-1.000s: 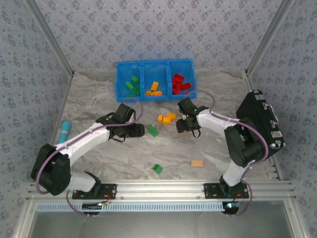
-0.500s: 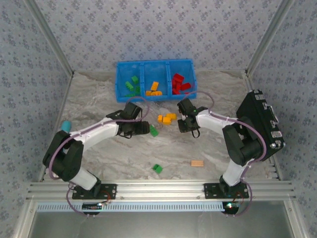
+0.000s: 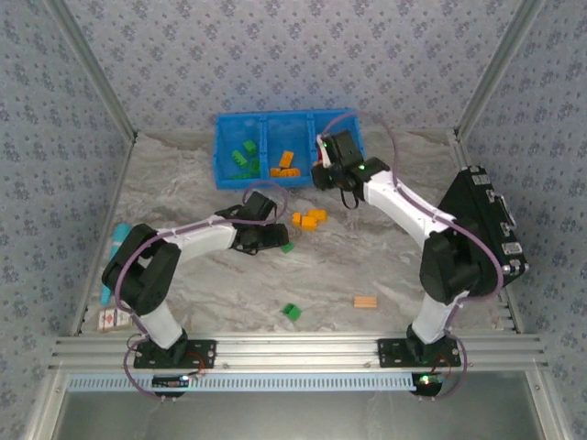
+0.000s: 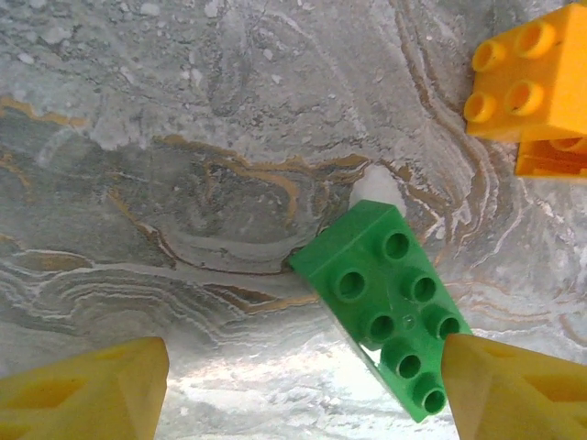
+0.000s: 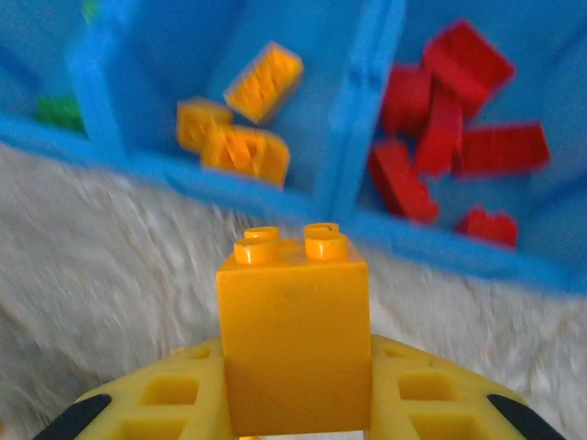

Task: Sort the legos into containers by color
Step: Place the lego in the container.

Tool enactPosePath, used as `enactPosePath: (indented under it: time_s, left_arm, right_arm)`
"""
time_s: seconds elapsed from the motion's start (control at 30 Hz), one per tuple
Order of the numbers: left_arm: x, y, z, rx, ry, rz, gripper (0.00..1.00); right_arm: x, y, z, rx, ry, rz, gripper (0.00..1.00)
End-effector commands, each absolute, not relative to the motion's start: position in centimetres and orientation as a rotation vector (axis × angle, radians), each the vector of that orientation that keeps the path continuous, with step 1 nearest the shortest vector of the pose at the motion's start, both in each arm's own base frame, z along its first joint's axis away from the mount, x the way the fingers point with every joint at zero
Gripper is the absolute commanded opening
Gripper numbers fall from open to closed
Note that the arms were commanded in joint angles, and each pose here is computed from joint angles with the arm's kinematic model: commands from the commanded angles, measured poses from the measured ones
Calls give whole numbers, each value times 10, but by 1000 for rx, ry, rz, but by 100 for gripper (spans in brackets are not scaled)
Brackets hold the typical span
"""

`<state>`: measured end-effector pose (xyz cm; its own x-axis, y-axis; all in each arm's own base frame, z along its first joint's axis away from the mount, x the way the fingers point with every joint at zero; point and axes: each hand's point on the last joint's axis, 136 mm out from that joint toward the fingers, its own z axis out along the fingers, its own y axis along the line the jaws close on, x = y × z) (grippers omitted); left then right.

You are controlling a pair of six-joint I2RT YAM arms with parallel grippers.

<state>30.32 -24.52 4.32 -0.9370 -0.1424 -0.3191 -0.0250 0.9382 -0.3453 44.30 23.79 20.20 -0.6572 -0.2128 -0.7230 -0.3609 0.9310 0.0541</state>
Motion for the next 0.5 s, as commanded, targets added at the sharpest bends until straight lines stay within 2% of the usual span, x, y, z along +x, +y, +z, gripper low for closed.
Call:
enactPosePath:
  time_s: [0.0,0.2,0.47]
  left_arm:
    - [311,-257,50,-164,2713,-515,78]
    - [306,-263,49,-174,2718,-525,78]
    - [301,-265,47,-177,2736,-500,78]
  right_arm:
    - [477,262,200,-461,2253,284,30]
    - [521,300,183,-513,2222,351,31]
    - [544,326,141,-577,2266,392,35]
